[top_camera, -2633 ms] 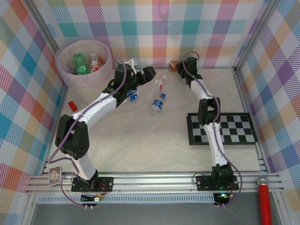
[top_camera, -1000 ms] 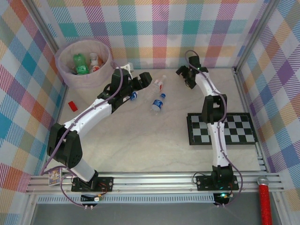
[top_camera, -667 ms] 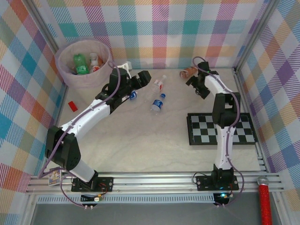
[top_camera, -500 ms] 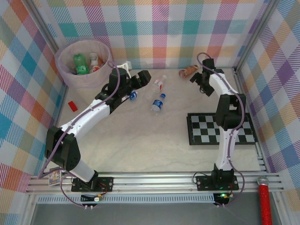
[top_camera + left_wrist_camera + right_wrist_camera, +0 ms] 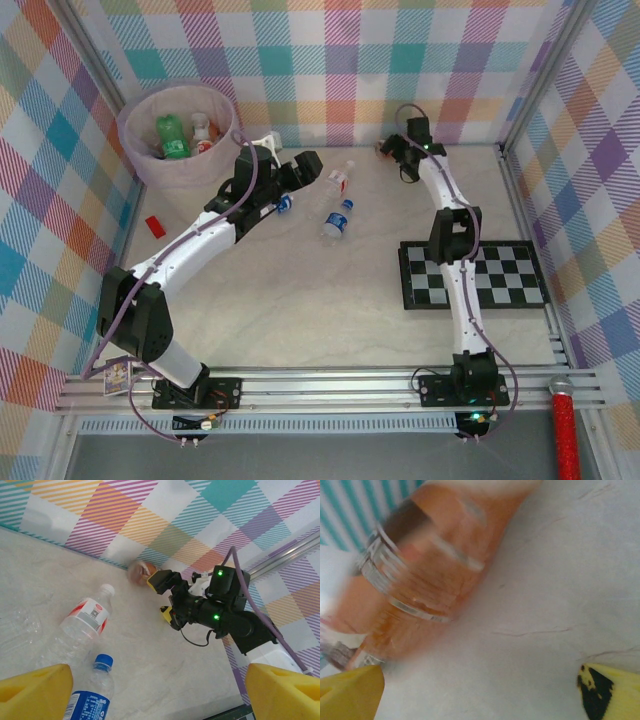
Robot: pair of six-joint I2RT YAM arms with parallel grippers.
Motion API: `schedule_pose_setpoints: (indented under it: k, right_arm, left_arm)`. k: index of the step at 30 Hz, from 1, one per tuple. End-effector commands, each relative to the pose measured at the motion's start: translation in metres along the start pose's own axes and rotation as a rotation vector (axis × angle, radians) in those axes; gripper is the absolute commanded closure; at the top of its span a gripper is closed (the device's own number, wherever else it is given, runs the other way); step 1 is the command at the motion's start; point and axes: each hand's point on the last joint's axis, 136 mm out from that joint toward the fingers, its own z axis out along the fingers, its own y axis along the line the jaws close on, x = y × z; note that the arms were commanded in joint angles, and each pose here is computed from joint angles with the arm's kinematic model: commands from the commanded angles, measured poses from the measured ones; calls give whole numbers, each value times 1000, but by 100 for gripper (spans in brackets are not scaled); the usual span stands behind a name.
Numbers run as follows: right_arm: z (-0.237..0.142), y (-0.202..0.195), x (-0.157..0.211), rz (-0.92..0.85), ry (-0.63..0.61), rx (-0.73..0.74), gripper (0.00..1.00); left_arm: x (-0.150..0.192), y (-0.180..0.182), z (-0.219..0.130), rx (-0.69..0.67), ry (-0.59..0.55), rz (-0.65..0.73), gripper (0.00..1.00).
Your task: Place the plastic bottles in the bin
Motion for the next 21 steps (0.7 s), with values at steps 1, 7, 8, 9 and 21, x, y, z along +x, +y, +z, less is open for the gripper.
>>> schedule_pose_setpoints:
  k: [1, 7, 8, 9, 21]
  right_arm:
    - [14, -6, 6, 42, 10, -5, 1]
    - [21, -33, 24, 56, 78, 74, 0]
    - [20, -30, 24, 52, 78, 61, 0]
    - [18, -27, 24, 57, 83, 43, 0]
    - [-57, 55, -16, 148, 60, -345, 0]
  left_arm:
    - [4, -3, 2, 8, 3, 7, 11]
    - [1, -4, -2, 13, -11, -6, 11]
    - [0, -5, -3, 16, -13, -7, 11]
    - [-1, -6, -3, 19, -13, -9, 11]
    - [0, -10, -8, 28, -3, -8, 11]
